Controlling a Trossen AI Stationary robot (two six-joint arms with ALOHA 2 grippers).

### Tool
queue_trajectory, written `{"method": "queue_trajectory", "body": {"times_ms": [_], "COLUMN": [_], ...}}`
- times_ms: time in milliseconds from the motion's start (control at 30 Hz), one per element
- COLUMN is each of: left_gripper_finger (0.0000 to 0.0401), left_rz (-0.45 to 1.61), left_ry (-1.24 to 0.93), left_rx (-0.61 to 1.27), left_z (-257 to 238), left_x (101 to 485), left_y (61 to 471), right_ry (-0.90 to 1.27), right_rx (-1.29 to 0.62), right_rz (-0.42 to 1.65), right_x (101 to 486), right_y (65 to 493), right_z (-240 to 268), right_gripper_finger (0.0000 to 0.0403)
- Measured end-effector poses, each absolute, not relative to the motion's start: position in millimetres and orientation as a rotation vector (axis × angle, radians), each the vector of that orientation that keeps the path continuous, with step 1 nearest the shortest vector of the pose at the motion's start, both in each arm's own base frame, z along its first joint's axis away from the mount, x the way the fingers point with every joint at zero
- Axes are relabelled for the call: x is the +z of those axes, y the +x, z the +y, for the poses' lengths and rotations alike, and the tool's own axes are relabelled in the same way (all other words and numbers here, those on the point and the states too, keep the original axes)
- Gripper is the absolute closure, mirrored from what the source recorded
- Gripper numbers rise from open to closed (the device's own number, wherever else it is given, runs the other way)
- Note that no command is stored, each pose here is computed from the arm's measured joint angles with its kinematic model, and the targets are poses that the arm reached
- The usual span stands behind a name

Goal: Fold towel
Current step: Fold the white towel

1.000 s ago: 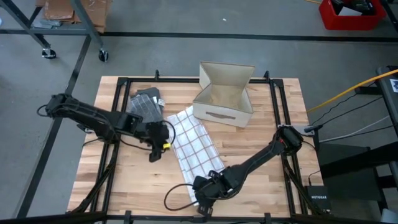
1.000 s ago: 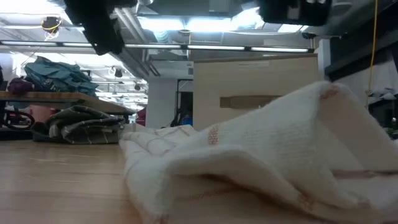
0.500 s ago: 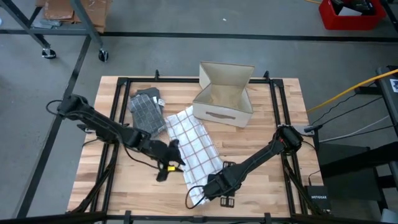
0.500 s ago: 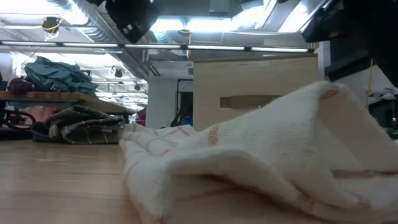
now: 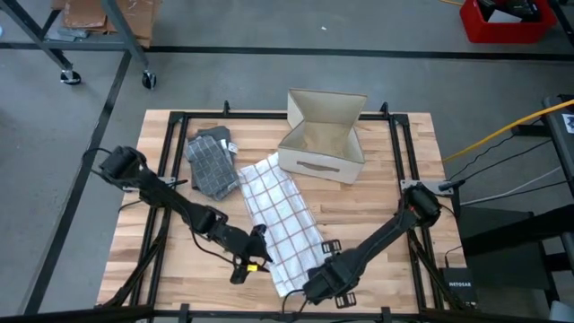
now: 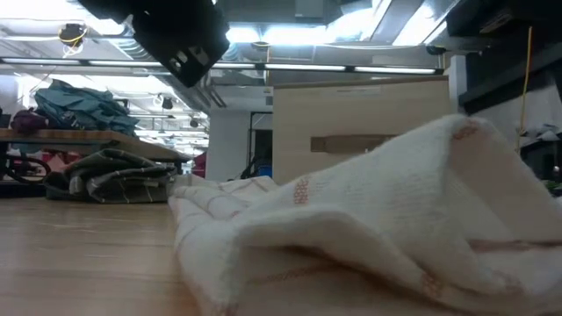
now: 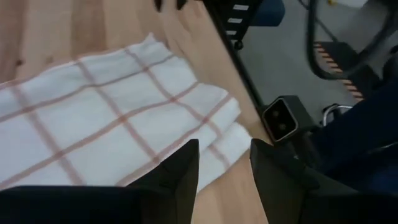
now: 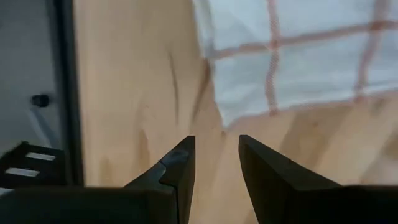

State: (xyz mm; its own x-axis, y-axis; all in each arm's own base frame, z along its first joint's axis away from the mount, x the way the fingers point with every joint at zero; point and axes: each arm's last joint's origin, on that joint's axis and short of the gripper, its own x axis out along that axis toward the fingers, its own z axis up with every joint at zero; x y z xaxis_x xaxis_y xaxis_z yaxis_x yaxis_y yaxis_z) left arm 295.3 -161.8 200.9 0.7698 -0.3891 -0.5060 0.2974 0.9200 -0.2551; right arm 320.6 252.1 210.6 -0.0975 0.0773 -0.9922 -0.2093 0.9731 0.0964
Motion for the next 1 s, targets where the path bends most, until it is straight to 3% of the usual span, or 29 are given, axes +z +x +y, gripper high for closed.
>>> {"method": "queue_trajectory", "body": {"times_ms": [367, 633, 867, 1000], "left_gripper_finger": [0.0264, 0.0264, 0.0264, 0.0264], "left_rz": [0.547, 0.47, 0.442, 0.456], "left_ry": [-0.229, -0.241, -0.24, -0.251], "left_rx": [-0.351, -0.304, -0.278, -0.268], "left_z": [-161, -155, -154, -153], "left_x": [199, 217, 225, 223], "left_y": [302, 315, 320, 319], "right_ry": [-0.358, -0.459, -0.192, -0.112], "right_rx": [0.124, 0.086, 0.054, -0.061], "right_rz": [1.521, 1.616, 1.456, 1.246], "right_x": [252, 260, 330, 365], "right_y": [282, 255, 219, 200], "right_z": [256, 259, 236, 213], "right_gripper_finger": [0.0276, 0.0276, 0.0276, 0.0276]}}
